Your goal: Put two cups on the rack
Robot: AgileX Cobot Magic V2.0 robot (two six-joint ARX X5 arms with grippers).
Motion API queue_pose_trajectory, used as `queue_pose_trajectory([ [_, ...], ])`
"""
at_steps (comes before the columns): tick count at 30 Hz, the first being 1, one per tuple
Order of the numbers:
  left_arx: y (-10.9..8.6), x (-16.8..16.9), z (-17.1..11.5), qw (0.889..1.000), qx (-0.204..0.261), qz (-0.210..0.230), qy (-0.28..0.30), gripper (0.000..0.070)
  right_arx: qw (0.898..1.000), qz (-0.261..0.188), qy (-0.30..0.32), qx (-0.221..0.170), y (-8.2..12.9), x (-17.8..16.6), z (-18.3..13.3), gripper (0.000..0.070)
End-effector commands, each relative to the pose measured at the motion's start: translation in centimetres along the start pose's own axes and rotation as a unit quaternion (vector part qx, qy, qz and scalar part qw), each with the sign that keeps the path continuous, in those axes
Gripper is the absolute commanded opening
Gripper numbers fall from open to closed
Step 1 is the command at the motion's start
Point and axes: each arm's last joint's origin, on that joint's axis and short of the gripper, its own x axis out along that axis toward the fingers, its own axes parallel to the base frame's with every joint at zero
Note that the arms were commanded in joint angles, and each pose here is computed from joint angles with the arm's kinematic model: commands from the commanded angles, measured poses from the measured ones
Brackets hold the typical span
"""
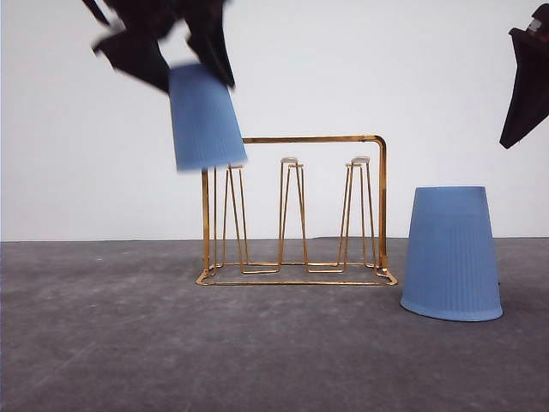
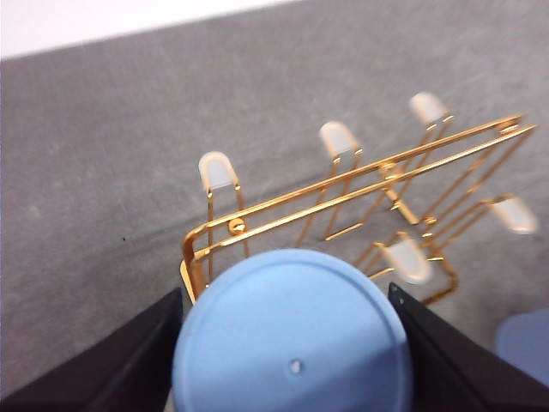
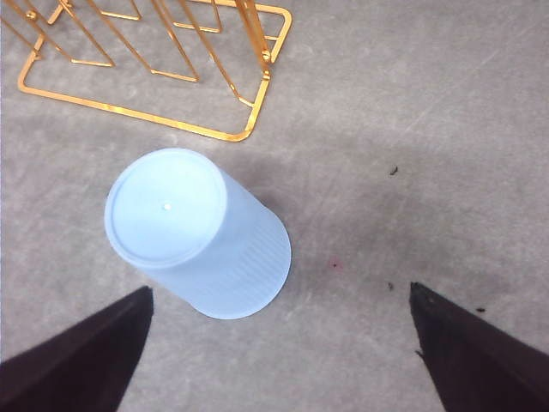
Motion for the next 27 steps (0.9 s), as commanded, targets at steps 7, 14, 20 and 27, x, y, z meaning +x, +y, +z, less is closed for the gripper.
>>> queue_pose_trajectory([
  [7, 0.0, 4.0, -1.2, 0.999, 0.013, -0.002, 0.034, 0.0473, 1.000, 0.003, -0.010, -0.015, 0.1, -0.2, 0.6, 0.0609],
  [14, 0.0, 4.2, -1.1, 0.999, 0.013, -0.003, 0.029, 0.0519, 1.000, 0.003, -0.010, -0.016, 0.1, -0.2, 0.6, 0.0614],
  [20, -0.1, 3.0, 0.2, 0.999, 0.013, -0.002, 0.038, 0.0516, 0.999, 0.040, -0.023, -0.022, 0.4, -0.2, 0.9, 0.0629],
  [27, -0.6, -2.5, 3.8, 0.999, 0.036, -0.008, -0.003, 0.0516, 0.996, 0.068, -0.043, -0.041, 1.5, 0.6, 1.5, 0.0663],
])
